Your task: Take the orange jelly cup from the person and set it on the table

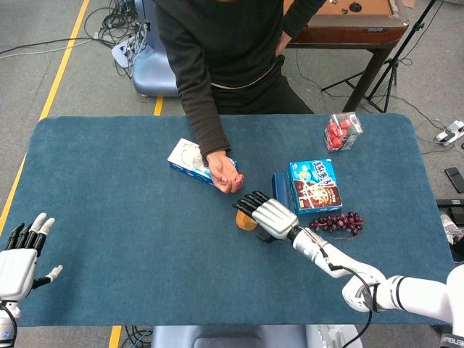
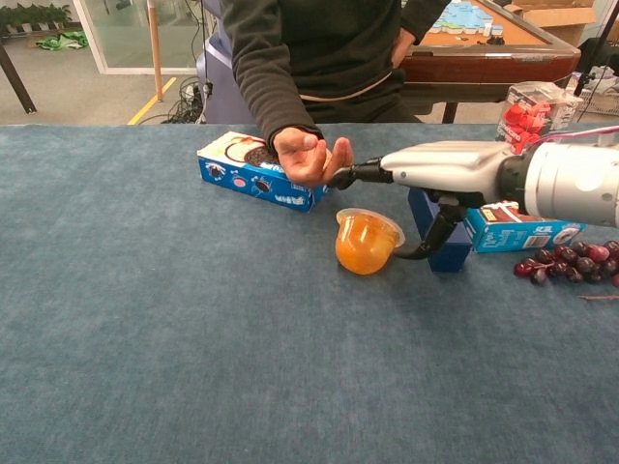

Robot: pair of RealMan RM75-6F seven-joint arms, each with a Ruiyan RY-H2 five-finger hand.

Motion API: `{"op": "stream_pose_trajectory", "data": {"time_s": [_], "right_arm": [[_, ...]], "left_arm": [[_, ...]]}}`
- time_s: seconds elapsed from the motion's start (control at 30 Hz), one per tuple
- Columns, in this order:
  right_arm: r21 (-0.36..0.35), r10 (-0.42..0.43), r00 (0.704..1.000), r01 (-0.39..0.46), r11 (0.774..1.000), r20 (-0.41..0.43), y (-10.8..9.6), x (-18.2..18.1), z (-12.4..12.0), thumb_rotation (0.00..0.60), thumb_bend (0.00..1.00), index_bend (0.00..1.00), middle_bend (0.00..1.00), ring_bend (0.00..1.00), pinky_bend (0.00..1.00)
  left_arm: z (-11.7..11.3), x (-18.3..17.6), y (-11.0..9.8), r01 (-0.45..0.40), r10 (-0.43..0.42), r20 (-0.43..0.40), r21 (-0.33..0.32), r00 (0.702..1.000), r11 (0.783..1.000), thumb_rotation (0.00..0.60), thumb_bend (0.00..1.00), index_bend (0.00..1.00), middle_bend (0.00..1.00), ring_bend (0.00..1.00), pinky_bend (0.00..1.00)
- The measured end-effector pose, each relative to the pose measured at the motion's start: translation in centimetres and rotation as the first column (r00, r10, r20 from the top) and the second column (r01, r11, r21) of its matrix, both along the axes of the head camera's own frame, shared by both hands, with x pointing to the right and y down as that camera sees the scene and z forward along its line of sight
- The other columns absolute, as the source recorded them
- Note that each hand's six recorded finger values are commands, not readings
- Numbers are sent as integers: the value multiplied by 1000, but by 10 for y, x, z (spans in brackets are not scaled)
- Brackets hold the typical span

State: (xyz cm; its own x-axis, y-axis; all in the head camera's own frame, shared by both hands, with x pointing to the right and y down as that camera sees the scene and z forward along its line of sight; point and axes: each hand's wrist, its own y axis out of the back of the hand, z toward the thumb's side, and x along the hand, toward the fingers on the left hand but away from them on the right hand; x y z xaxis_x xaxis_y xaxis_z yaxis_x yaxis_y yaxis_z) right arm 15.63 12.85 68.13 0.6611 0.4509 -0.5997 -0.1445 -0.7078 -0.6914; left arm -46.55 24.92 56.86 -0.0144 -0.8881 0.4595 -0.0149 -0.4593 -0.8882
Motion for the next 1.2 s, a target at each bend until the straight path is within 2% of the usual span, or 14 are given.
{"op": "stream_pose_trajectory", "data": {"time_s": [0.2, 0.3, 0.5, 0.73, 0.9, 1.13, 1.2], "right_arm": [[89, 62, 998, -64, 994, 22, -12, 25, -33, 600, 294, 0, 87, 0, 54], [157, 110, 994, -112, 981, 20, -18, 42, -48, 600, 295, 0, 108, 0, 54], [326, 227, 973, -203, 923, -39, -21, 90, -77, 600, 295, 0, 110, 0, 55], [412, 412, 906, -341, 845, -95, -4, 163, -101, 600, 294, 0, 110, 0, 55], [436, 495, 860, -401, 806, -124, 18, 201, -111, 600, 295, 0, 110, 0, 54], [442, 596, 795, -497, 747, -113, 48, 242, -120, 600, 296, 0, 110, 0, 54], [446, 609, 786, -511, 735, -104, 54, 248, -122, 600, 296, 0, 110, 0, 54]], "left_arm": [[0, -2, -3, 3, -3, 1, 6, 1000, 1000, 600, 193, 63, 22, 90, 39], [1, -3, -6, 3, -3, 1, 9, 1000, 1000, 600, 194, 63, 22, 90, 39], [4, -4, -12, 0, 0, -2, 11, 1000, 1000, 600, 193, 63, 22, 89, 39], [8, -4, -14, 0, 0, -12, 7, 1000, 1000, 600, 194, 62, 22, 89, 39], [9, -2, -15, -1, 2, -19, 15, 1000, 1000, 600, 194, 63, 22, 90, 39], [9, 3, -15, -9, 10, -25, 16, 1000, 1000, 600, 193, 62, 22, 89, 39], [8, 6, -14, -13, 14, -29, 18, 999, 1000, 600, 193, 62, 22, 90, 39]]}}
